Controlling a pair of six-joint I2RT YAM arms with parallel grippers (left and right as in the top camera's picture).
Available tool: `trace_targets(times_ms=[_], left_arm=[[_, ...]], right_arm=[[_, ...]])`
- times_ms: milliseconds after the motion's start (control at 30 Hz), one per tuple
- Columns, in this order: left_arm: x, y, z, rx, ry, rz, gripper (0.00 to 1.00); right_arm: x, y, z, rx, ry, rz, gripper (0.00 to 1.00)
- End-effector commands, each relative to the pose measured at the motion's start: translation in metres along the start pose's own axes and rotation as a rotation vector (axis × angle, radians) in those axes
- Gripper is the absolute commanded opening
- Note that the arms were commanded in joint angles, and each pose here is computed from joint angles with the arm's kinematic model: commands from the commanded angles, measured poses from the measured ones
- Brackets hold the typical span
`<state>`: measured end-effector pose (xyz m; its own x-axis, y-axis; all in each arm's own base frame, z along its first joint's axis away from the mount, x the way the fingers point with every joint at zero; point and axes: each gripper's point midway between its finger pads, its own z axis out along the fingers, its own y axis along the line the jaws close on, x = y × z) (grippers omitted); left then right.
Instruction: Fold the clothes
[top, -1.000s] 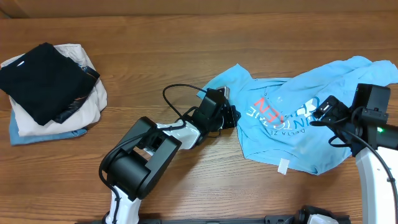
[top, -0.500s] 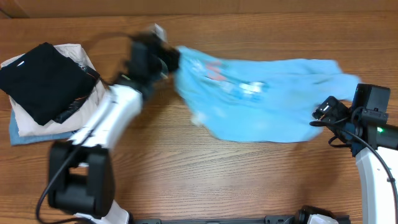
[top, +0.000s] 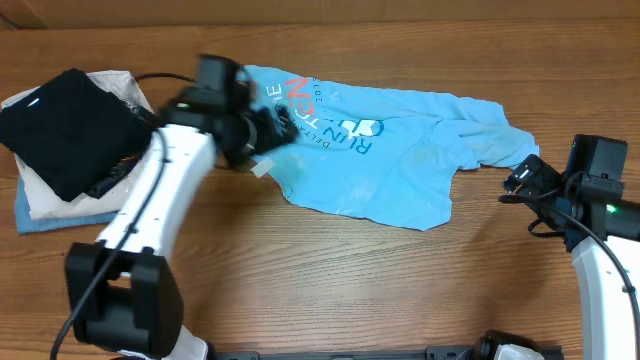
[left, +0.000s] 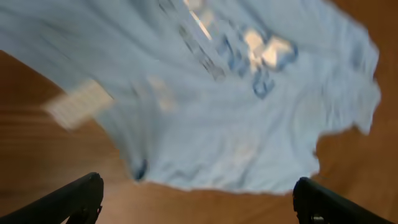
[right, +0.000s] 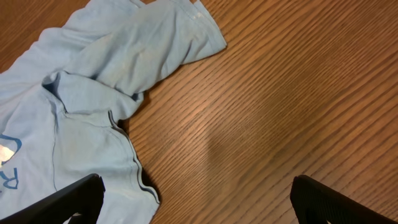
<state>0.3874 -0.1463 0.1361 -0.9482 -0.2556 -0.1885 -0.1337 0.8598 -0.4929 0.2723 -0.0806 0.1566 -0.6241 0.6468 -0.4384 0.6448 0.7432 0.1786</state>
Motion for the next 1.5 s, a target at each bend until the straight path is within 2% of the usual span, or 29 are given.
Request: trace_targets(times_ms=[0, 200, 333, 467, 567, 667, 1000, 1100, 1133, 1233, 1267, 1300, 1467], left_arm=[[0.054, -0.034, 0.025, 0.028, 0.136, 0.016, 1.0], [0.13, -0.054, 0.072, -0.021, 0.229, -0.12, 1.0], [0.16, -0.065, 0.098, -0.003, 0.208, -0.186, 0.99], [0.169, -0.067, 0.117, -0.036, 0.06, -0.201, 0.94], [0.172, -0.076, 0.122, -0.013, 0.008, -0.173, 0.9], [0.171, -0.068, 0.124, -0.062, -0.064, -0.185, 0.86], [0.188, -0.063, 0.175, -0.043, 0.018, -0.236, 0.84], [0.186, -0.064, 0.189, -0.02, 0.012, -0.235, 0.8], [0.186, -0.061, 0.192, -0.024, 0.009, -0.237, 0.77], [0.181, -0.055, 0.194, -0.037, 0.003, -0.252, 0.59], [0.178, -0.053, 0.194, -0.038, 0.001, -0.257, 0.52], [0.175, -0.052, 0.193, -0.036, -0.001, -0.266, 0.38], [0.161, -0.044, 0.191, -0.045, -0.019, -0.281, 0.04]], right_arm=[[-0.007, 0.003, -0.006, -0.014, -0.028, 0.004, 1.0], [-0.007, 0.003, -0.006, -0.014, -0.028, 0.004, 1.0], [-0.007, 0.003, -0.006, -0.014, -0.028, 0.004, 1.0], [-0.007, 0.003, -0.006, -0.015, -0.027, 0.004, 1.0], [-0.007, 0.003, -0.006, -0.015, -0.027, 0.004, 1.0], [-0.007, 0.003, -0.006, -0.015, -0.027, 0.004, 1.0], [-0.007, 0.003, -0.006, -0.014, -0.027, 0.004, 1.0], [-0.007, 0.002, -0.006, -0.014, -0.025, 0.004, 1.0], [-0.007, 0.002, -0.006, -0.013, -0.025, 0.004, 1.0], [-0.006, 0.002, -0.006, -0.013, -0.025, 0.004, 1.0], [-0.006, 0.002, -0.006, -0.013, -0.025, 0.004, 1.0], [-0.006, 0.002, -0.006, -0.013, -0.025, 0.004, 1.0], [-0.006, 0.002, -0.006, -0.013, -0.025, 0.004, 1.0]])
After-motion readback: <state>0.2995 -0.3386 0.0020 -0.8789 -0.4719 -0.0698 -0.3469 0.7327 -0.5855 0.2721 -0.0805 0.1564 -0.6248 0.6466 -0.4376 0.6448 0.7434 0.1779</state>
